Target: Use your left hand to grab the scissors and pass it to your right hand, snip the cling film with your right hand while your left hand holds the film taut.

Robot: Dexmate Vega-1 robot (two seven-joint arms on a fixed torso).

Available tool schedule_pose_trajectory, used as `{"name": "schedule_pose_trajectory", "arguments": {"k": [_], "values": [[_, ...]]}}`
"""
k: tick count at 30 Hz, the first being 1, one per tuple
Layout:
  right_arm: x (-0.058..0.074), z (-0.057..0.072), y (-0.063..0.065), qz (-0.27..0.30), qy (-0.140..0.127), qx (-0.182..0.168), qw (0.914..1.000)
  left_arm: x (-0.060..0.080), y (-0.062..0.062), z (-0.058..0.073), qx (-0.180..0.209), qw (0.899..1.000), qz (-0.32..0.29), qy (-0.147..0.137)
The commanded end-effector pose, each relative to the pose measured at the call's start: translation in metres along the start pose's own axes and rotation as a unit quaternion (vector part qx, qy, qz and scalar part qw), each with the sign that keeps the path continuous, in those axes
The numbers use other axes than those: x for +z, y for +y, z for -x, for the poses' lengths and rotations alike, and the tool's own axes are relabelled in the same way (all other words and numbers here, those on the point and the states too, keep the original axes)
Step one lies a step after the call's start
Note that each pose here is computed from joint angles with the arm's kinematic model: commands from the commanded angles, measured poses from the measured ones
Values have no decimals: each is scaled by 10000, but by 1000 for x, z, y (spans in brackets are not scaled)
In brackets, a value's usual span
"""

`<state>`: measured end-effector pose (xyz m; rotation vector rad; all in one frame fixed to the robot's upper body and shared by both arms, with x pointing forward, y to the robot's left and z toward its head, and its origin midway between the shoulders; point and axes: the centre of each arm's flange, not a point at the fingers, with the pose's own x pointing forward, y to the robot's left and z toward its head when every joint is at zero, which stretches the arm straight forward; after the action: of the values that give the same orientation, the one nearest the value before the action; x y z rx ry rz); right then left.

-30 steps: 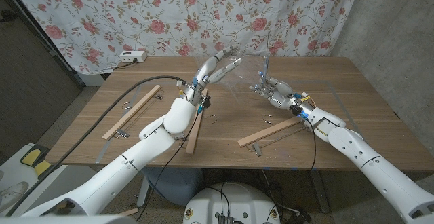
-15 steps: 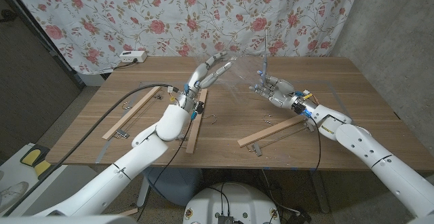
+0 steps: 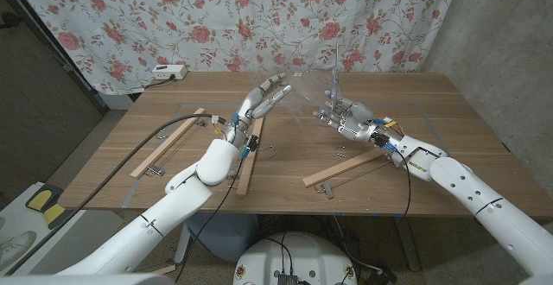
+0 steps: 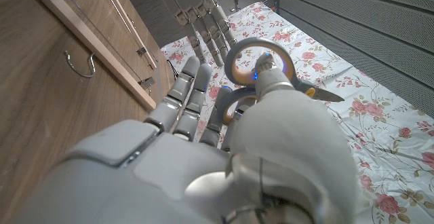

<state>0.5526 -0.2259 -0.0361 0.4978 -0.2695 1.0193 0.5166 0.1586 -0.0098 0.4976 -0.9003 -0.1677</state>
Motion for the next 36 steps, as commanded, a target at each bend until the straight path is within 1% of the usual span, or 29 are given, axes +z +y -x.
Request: {"name": "schedule_pose_trajectory", "arguments": {"k": [1, 3, 8, 13, 14, 22, 28, 36], "values": [[-14, -10, 1, -533, -95, 491, 9973, -5, 0, 13, 28, 9996, 7, 293], [-16, -11, 0, -604, -126, 466, 9970, -5, 1, 14, 47, 9995, -5, 318], [-21, -15, -3, -720, -187, 553, 9957, -5, 3, 18, 50, 9993, -43, 376], [-23, -17, -4, -719, -191, 600, 9954, -5, 4, 21, 36, 9991, -72, 423], [-23, -17, -4, -732, -208, 660, 9949, -4, 4, 22, 26, 9990, -72, 441], [-28, -17, -8, -781, -310, 696, 9940, -3, 3, 25, -28, 9987, -90, 505], [-31, -17, -10, -777, -305, 699, 9941, -2, 3, 25, -72, 9985, -125, 529], [-32, -16, -11, -777, -271, 659, 9944, -1, 2, 27, -88, 9983, -120, 558]]}}
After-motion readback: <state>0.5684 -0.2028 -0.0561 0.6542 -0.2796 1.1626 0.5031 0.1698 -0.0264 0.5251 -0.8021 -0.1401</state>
